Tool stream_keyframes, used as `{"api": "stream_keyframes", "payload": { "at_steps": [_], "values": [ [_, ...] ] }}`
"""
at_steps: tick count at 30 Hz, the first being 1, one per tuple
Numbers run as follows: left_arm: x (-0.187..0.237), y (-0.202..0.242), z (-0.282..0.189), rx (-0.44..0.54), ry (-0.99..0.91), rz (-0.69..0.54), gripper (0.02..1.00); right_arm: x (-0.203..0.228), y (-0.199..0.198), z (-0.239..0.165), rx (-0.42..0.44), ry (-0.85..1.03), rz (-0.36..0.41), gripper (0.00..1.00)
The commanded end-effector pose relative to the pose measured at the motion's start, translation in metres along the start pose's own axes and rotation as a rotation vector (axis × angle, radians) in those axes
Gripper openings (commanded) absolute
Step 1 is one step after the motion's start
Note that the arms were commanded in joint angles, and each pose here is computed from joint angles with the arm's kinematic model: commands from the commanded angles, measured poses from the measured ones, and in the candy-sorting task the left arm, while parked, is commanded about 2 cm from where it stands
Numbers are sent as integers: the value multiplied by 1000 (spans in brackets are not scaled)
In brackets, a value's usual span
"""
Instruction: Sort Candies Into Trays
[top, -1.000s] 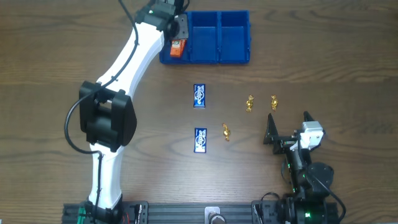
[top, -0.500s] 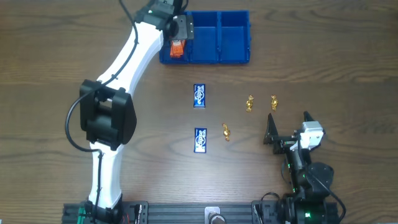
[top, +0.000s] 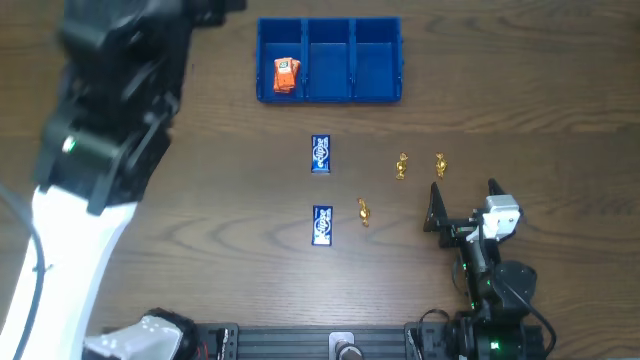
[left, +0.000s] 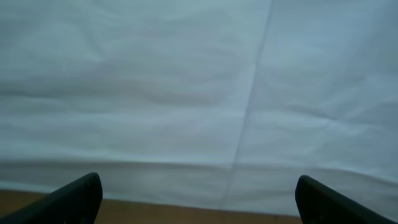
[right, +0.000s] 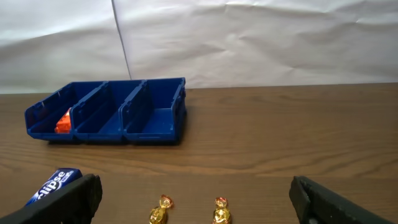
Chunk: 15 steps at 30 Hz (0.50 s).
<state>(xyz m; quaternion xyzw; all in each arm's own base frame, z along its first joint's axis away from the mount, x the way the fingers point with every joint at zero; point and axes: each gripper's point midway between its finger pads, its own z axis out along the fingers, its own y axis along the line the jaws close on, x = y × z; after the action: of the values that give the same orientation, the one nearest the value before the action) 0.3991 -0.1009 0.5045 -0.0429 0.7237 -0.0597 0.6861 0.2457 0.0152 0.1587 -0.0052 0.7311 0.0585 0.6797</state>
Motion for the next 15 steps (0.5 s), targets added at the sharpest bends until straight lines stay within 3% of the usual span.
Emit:
{"api": "stream_keyframes", "payload": {
  "at_steps": [1, 7, 15],
  "values": [
    [60, 48, -7, -4, 85, 54, 998, 0, 1, 0, -5, 2, 2, 998],
    [98, 83, -61, 2, 68, 77, 998, 0, 1, 0, -5, 2, 2, 998],
    [155, 95, -112, 71, -99, 85, 996, 0, 1, 0, -5, 2, 2, 998]
  ]
}}
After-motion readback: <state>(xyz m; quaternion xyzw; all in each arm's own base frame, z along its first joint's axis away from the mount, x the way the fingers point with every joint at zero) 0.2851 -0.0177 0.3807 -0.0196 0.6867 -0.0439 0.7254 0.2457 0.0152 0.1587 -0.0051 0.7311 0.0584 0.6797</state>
